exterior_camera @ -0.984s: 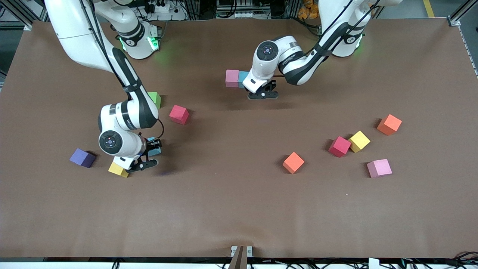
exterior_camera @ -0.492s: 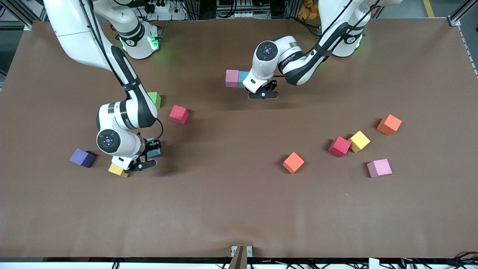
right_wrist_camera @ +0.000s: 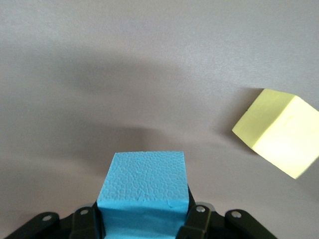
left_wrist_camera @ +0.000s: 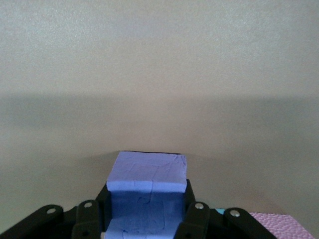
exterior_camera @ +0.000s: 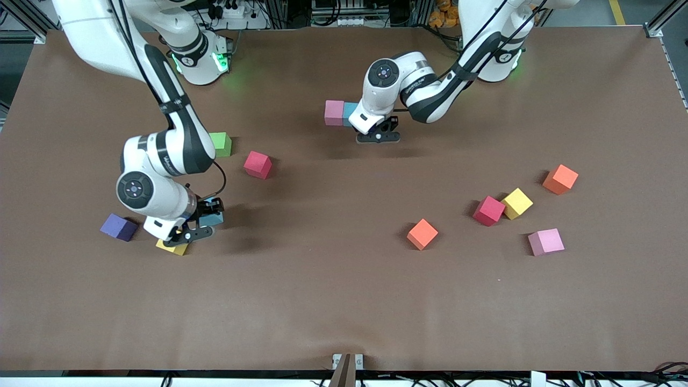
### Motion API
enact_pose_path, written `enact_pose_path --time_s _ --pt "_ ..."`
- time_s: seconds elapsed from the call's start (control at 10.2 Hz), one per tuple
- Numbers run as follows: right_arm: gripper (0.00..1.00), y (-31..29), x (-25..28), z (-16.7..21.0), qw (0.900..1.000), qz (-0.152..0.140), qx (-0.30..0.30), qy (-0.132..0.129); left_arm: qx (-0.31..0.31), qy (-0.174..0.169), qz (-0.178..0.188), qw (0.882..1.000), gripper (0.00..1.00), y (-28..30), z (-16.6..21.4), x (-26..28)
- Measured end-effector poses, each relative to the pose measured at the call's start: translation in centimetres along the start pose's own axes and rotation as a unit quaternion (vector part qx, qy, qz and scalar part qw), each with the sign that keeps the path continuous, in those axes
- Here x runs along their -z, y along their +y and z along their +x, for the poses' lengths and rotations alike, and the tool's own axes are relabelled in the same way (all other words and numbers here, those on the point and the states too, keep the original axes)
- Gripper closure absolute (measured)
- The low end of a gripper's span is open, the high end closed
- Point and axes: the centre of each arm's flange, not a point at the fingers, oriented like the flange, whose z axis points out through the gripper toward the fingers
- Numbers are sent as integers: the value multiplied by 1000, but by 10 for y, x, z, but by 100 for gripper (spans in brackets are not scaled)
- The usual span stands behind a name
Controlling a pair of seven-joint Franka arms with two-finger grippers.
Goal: Form number 2 with 11 blocks
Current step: 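Hold the cyan cube with the right gripper and purple with the left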
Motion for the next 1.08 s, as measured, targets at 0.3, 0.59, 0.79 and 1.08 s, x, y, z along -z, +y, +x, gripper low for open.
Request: enact_pose_path --time_s 0.3,0.59,0.79,1.08 --pt "45 1 9 -6 1000 1 -1 4 0 -2 1 1000 45 0 0 -2" --pt "45 0 13 -7 1000 1 -1 8 0 -5 2 1000 45 0 0 -4" --pt "45 0 16 -7 1000 1 -1 10 0 -6 2 1000 44 0 -1 -5" --pt "45 -1 34 -10 1000 3 -3 24 0 -6 3 1000 7 0 -1 -5"
